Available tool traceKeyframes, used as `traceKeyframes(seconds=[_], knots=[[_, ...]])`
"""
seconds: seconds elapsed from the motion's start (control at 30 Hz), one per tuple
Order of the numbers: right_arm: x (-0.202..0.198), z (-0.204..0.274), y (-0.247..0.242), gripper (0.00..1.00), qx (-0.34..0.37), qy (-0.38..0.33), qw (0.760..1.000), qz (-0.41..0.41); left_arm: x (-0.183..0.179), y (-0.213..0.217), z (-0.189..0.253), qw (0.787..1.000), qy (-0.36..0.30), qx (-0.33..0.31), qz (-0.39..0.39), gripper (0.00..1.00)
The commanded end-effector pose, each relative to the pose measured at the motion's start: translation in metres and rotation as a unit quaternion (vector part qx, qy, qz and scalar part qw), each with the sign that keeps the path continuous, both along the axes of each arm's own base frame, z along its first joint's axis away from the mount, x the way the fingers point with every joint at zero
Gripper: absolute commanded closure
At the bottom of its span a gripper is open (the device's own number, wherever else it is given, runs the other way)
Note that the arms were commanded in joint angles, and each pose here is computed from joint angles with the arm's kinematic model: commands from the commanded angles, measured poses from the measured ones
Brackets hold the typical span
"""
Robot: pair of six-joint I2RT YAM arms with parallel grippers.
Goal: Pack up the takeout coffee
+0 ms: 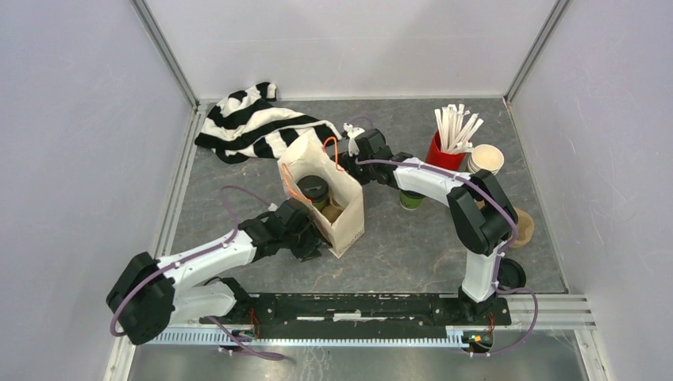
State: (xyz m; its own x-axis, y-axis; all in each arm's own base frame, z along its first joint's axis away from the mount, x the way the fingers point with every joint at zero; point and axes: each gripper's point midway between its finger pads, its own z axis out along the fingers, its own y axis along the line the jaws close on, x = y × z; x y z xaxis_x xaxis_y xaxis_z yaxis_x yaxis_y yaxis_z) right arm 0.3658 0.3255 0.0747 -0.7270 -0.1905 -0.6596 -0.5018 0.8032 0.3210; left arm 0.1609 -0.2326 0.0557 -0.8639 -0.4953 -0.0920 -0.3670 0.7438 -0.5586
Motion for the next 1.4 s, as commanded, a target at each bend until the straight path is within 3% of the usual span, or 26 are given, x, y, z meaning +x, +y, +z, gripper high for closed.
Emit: traceKeyframes(seconds=[0.0,0.2,0.4,0.53,0.67,0.8,1.03,1.2,1.37], knots=[[0.025,0.027,-0.013,0.02,-0.032,-0.048,0.998,0.001,0.003,0.012,0.027,0.998,-0.028,-0.016,0.051,0.49],[0.030,0.068,-0.049,0.02,-0.126,-0.063,0.990,0.023,-0.009,0.034,0.069,0.994,-0.091,-0.045,0.048,0.42],[0.013,0.113,-0.105,0.02,-0.233,-0.071,0.970,-0.004,-0.013,0.055,0.148,0.978,-0.196,-0.065,0.028,0.34],[-0.018,0.140,-0.131,0.02,-0.245,-0.070,0.967,-0.013,-0.014,0.069,0.207,0.960,-0.275,-0.054,-0.002,0.29],[-0.052,0.147,-0.139,0.02,-0.218,-0.052,0.975,-0.001,-0.012,0.077,0.247,0.940,-0.338,-0.012,-0.051,0.28],[-0.102,0.119,-0.139,0.02,-0.156,0.008,0.988,-0.003,-0.008,0.092,0.260,0.922,-0.379,0.036,-0.069,0.29],[-0.172,0.093,-0.106,0.02,0.026,0.053,0.998,-0.002,-0.004,0.084,0.306,0.905,-0.420,0.006,-0.070,0.25],[-0.187,0.081,-0.077,0.02,0.078,0.040,0.996,-0.006,0.014,0.084,0.340,0.895,-0.435,0.059,-0.079,0.23],[-0.166,0.078,-0.064,0.02,0.111,-0.001,0.993,-0.050,0.044,0.084,0.377,0.882,-0.446,0.130,-0.078,0.19]])
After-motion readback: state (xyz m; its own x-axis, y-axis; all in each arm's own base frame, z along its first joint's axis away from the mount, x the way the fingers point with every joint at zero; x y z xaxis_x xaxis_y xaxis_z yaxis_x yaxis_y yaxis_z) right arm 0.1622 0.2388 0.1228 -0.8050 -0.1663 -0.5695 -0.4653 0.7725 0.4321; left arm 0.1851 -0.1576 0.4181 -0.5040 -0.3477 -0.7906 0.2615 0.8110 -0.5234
